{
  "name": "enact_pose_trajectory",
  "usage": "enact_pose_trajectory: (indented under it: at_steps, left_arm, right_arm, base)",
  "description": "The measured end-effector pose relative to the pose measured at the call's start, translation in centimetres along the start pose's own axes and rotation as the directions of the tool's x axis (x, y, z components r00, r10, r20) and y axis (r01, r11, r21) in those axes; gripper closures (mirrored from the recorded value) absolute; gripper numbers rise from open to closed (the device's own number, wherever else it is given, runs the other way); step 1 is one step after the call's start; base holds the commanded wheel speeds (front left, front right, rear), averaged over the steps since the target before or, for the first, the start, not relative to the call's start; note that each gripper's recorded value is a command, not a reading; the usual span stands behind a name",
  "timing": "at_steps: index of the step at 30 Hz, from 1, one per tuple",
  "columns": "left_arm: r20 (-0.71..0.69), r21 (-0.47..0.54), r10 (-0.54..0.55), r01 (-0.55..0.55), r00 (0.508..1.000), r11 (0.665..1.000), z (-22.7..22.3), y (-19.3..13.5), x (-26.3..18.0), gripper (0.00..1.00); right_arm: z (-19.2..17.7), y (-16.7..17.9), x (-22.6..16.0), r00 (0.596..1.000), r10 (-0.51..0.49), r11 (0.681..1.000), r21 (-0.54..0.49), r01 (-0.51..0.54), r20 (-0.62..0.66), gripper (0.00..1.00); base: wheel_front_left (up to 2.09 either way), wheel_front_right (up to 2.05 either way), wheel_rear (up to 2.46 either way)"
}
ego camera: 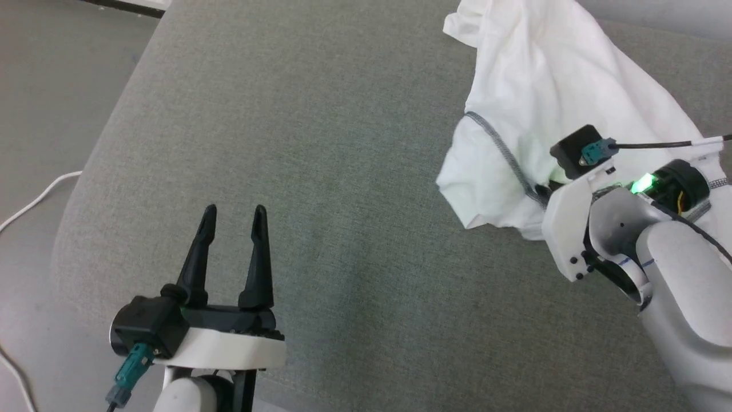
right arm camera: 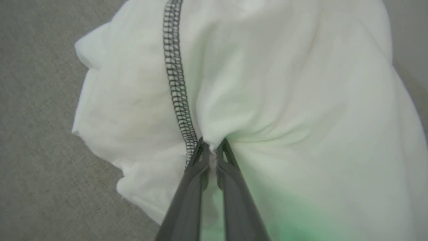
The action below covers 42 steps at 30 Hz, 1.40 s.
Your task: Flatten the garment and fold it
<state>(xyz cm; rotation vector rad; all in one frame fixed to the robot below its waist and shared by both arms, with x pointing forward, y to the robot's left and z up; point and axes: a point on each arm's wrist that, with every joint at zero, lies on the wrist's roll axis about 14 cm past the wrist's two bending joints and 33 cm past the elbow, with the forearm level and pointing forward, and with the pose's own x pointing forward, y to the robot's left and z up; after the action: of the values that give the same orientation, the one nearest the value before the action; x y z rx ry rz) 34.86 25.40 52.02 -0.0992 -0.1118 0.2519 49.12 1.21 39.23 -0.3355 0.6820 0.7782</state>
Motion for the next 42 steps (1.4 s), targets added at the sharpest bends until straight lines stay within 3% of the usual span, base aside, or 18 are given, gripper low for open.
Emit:
enact_pose_trajectory:
  at_steps: [4, 7, 10, 13, 18, 19, 20, 22, 24, 27, 30, 34, 36, 37, 39, 42]
  left_arm:
    - [0.017, -0.006, -0.004, 0.004, 1.0, 1.0, 0.5, -0.1, -0.1, 0.0]
    - [0.031, -0.013, -0.013, 0.014, 0.999, 1.0, 0.9, -0.4, -0.3, 0.0]
    - [0.031, -0.02, -0.03, 0.031, 0.999, 0.999, 0.9, -0.9, -0.7, 0.0]
    - [0.039, -0.025, -0.05, 0.051, 0.998, 0.998, 1.1, -1.5, -0.7, 0.0]
    - [0.048, -0.035, -0.071, 0.072, 0.996, 0.997, 1.3, -2.0, -0.7, 0.0]
    - [0.046, -0.037, -0.073, 0.075, 0.996, 0.997, 1.2, -2.1, -0.7, 0.0]
    - [0.044, -0.038, -0.075, 0.077, 0.996, 0.996, 1.1, -2.2, -0.7, 0.0]
    - [0.039, -0.041, -0.09, 0.092, 0.995, 0.995, 0.9, -2.6, -0.7, 0.0]
    - [0.032, -0.039, -0.098, 0.1, 0.995, 0.994, 0.7, -2.8, -0.7, 0.0]
    - [0.03, -0.041, -0.113, 0.115, 0.993, 0.993, 0.6, -3.1, -0.6, 0.0]
    - [0.036, -0.036, -0.123, 0.124, 0.992, 0.992, 0.7, -3.3, -0.7, 0.0]
    - [0.044, -0.031, -0.145, 0.146, 0.988, 0.989, 1.0, -3.9, -0.6, 0.0]
    - [0.044, -0.027, -0.148, 0.15, 0.988, 0.988, 0.9, -3.9, -0.7, 0.0]
    - [0.042, -0.028, -0.149, 0.151, 0.988, 0.988, 0.9, -4.0, -0.8, 0.0]
    - [0.031, -0.03, -0.15, 0.151, 0.988, 0.988, 0.6, -4.0, -1.0, 0.0]
    - [0.011, -0.027, -0.148, 0.149, 0.989, 0.989, 0.0, -3.8, -1.4, 0.0]
  right_arm:
    - [4.7, -0.5, -2.2, 0.983, -0.024, 0.998, 0.056, 0.014, 0.184, 1.0]
    - [8.1, -1.7, -5.8, 0.937, -0.079, 0.989, 0.147, 0.03, 0.341, 1.0]
    - [8.0, -2.5, -9.8, 0.899, -0.155, 0.97, 0.237, 0.06, 0.409, 1.0]
    - [3.3, -2.7, -12.6, 0.914, -0.235, 0.931, 0.346, 0.114, 0.331, 1.0]
    - [-9.3, 1.5, -15.1, 0.974, -0.224, 0.843, 0.499, 0.203, -0.017, 1.0]
    - [-11.5, 2.1, -15.7, 0.971, -0.22, 0.837, 0.493, 0.235, -0.09, 0.94]
    - [-13.0, 2.6, -16.2, 0.966, -0.219, 0.831, 0.493, 0.257, -0.134, 0.75]
    - [-14.1, 2.7, -16.7, 0.958, -0.238, 0.824, 0.49, 0.286, -0.158, 0.0]
    - [-13.4, 2.2, -16.7, 0.954, -0.275, 0.824, 0.483, 0.296, -0.116, 0.0]
    - [-9.6, 0.9, -16.7, 0.939, -0.34, 0.827, 0.491, 0.275, 0.046, 0.0]
    - [-4.2, -1.5, -18.4, 0.857, -0.441, 0.834, 0.476, 0.281, 0.266, 0.0]
    - [0.8, -4.6, -22.5, 0.645, -0.564, 0.816, 0.47, 0.337, 0.516, 0.0]
    - [1.2, -5.9, -24.5, 0.535, -0.612, 0.789, 0.492, 0.367, 0.582, 0.0]
    - [1.0, -6.2, -25.1, 0.501, -0.626, 0.78, 0.489, 0.391, 0.598, 0.0]
    - [0.0, -6.6, -25.6, 0.459, -0.649, 0.76, 0.498, 0.417, 0.607, 0.0]
    - [-2.9, -6.8, -25.3, 0.46, -0.683, 0.73, 0.527, 0.435, 0.566, 0.0]
  base:
    - [0.0, 0.0, 0.0]
    - [0.0, 0.0, 0.0]
    - [0.0, 0.0, 0.0]
    - [0.0, 0.0, 0.0]
    - [0.0, 0.0, 0.0]
    - [0.0, 0.0, 0.0]
    - [0.0, 0.0, 0.0]
    - [0.0, 0.0, 0.0]
    - [0.0, 0.0, 0.0]
    - [0.0, 0.0, 0.0]
    - [0.0, 0.0, 0.0]
    - [0.0, 0.0, 0.0]
    - [0.0, 0.0, 0.0]
    - [0.0, 0.0, 0.0]
    - [0.0, 0.0, 0.0]
    - [0.0, 0.0, 0.0]
